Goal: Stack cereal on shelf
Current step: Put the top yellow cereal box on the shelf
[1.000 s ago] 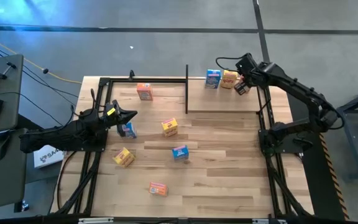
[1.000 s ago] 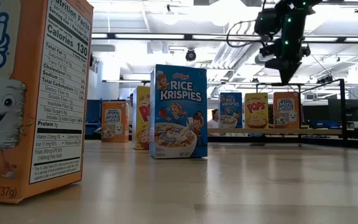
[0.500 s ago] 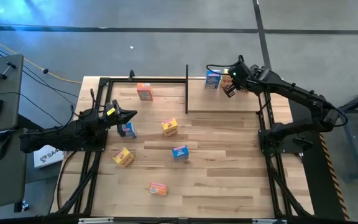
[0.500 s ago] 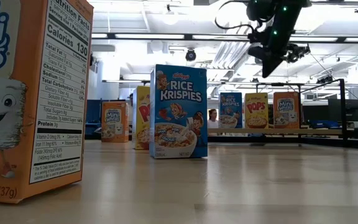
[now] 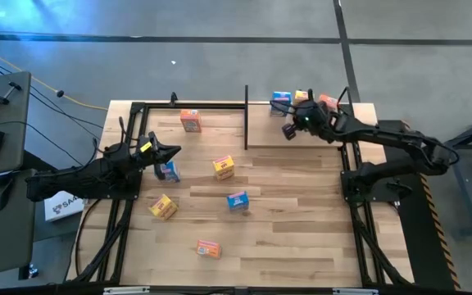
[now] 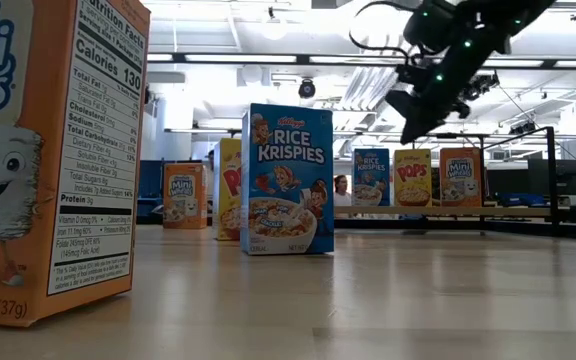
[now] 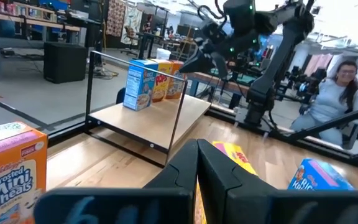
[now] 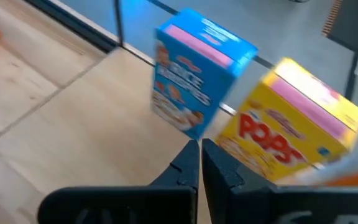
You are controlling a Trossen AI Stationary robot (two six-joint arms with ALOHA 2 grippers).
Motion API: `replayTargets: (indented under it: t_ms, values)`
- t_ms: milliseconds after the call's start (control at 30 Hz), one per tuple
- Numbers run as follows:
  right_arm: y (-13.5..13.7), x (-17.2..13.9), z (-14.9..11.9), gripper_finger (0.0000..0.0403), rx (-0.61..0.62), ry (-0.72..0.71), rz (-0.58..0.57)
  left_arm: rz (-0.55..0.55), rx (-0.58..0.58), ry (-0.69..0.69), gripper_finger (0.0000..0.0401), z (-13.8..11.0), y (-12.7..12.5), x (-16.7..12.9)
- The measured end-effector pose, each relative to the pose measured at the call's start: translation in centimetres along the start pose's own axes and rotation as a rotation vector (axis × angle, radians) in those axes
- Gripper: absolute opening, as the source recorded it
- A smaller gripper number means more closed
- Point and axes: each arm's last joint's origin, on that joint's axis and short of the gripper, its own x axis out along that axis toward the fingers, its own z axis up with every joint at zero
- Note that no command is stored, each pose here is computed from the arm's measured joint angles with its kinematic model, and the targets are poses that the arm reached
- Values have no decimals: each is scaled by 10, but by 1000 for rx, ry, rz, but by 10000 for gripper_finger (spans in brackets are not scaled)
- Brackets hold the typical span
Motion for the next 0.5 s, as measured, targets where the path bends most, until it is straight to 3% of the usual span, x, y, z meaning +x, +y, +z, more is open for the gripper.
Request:
replayTargets:
  t_ms: [167, 367, 500]
  values:
    - [-6, -9, -16, 0, 48, -70, 24, 0, -9, 0, 1, 0, 0, 0]
    - [1, -12, -41, 0, 73, -271, 290, 6, -43, -3, 1, 0, 0, 2]
    - [9, -15, -51, 0, 92, -327, 368, 6, -53, -7, 1, 1, -1, 5]
